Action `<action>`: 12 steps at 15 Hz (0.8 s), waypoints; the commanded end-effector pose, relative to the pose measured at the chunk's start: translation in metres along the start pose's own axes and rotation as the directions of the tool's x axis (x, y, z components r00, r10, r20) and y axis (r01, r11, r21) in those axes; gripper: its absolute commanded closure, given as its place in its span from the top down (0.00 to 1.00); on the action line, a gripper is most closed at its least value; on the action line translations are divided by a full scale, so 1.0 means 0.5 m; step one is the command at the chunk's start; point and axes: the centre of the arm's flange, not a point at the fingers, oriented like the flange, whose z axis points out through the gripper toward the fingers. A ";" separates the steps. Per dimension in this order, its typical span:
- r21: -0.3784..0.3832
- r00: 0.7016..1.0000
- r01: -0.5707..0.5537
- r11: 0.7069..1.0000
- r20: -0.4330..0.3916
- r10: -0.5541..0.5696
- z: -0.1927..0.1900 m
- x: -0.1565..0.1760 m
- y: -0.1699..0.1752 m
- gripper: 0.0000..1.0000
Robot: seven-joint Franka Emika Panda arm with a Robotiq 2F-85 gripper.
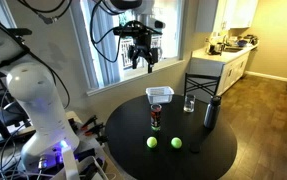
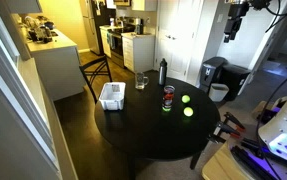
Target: Put the tennis ball inside the container
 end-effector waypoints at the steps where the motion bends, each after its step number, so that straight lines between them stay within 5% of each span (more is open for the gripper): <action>1: 0.000 1.000 0.000 1.000 0.000 0.000 0.000 0.000 0.000 1.00; 7: 0.021 1.000 -0.007 1.000 -0.018 0.007 0.020 0.009 0.007 1.00; 12: 0.127 0.991 -0.085 0.988 -0.092 0.097 0.129 0.037 0.079 1.00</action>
